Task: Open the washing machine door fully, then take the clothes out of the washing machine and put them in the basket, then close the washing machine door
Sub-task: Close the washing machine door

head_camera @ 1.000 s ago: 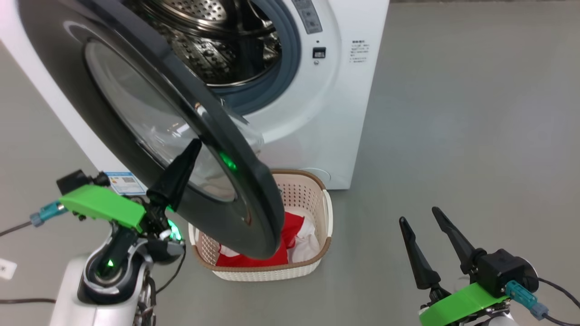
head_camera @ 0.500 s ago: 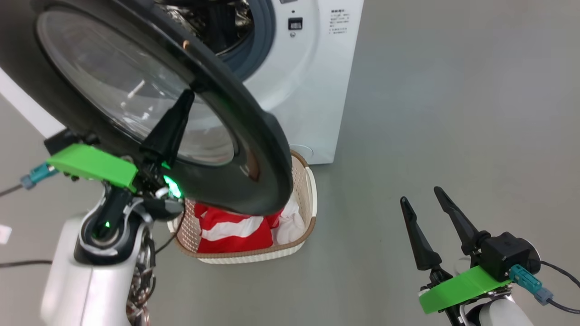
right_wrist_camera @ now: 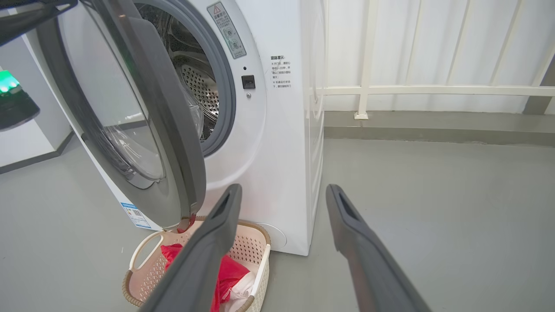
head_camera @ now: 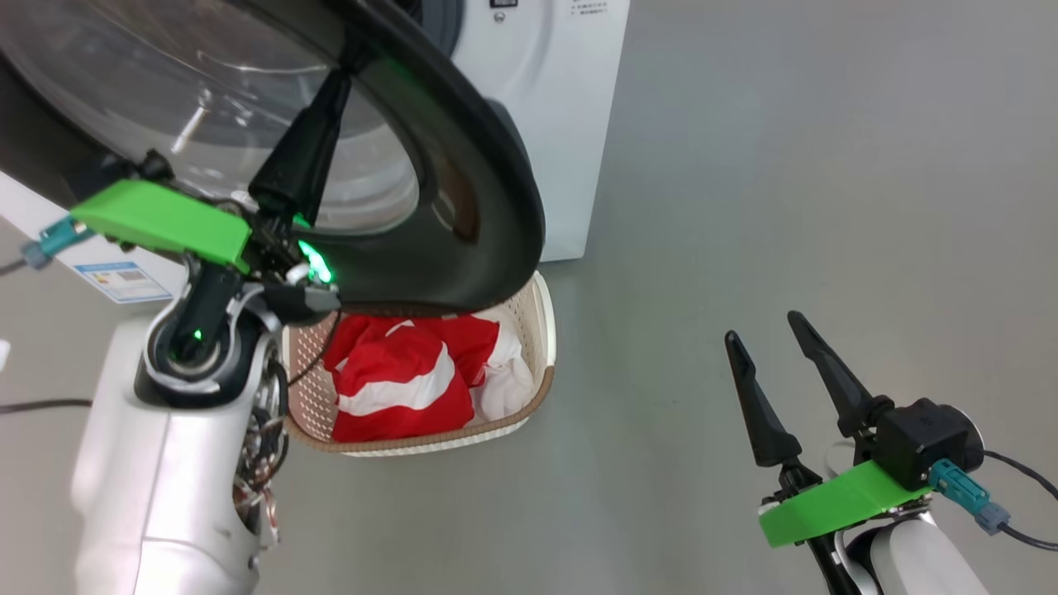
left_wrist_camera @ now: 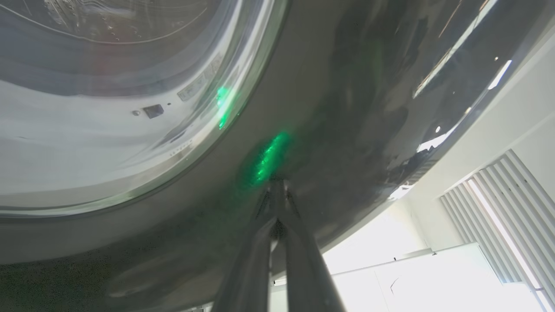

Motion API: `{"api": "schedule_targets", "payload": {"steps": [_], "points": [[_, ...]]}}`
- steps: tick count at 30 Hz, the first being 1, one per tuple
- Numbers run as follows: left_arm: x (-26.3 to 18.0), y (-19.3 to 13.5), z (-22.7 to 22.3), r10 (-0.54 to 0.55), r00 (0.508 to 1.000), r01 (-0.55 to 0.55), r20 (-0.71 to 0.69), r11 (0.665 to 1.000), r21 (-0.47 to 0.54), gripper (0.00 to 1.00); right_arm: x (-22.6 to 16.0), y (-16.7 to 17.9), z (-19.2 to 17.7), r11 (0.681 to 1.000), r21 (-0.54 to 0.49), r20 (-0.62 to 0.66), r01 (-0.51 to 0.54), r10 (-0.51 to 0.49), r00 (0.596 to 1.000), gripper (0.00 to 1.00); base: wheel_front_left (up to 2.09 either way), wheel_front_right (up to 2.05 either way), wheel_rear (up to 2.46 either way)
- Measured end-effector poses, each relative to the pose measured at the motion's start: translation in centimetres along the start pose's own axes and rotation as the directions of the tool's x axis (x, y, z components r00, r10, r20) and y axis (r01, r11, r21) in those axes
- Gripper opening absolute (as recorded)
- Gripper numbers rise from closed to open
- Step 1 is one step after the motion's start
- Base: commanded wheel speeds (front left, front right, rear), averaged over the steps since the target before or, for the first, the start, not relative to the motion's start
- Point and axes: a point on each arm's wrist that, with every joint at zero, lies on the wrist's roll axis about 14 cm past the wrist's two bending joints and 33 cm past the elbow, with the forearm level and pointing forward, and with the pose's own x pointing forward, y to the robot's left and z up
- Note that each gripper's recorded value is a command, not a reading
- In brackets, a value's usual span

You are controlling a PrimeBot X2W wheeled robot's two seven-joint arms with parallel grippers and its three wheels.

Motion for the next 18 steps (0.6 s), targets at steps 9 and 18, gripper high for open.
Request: {"api": "schedule_targets", "payload": {"steps": [9,18], "points": [[2.2,0.8,-0.6,-0.001,1.000,0.001,-0.019,1.000,-0.003,0.00,0.1,-0.9,-0.6,1.000,-0.004,-0.017,0.024,-0.024,1.000,1.00,0.00,0.00,0.00],[4.0,1.7,-0.7,0.006,1.000,-0.006,-0.008,1.000,-0.009,0.00,0.2,-1.8,-0.9,0.999,-0.010,-0.025,0.046,-0.046,0.999,1.00,0.00,0.00,0.00]]}}
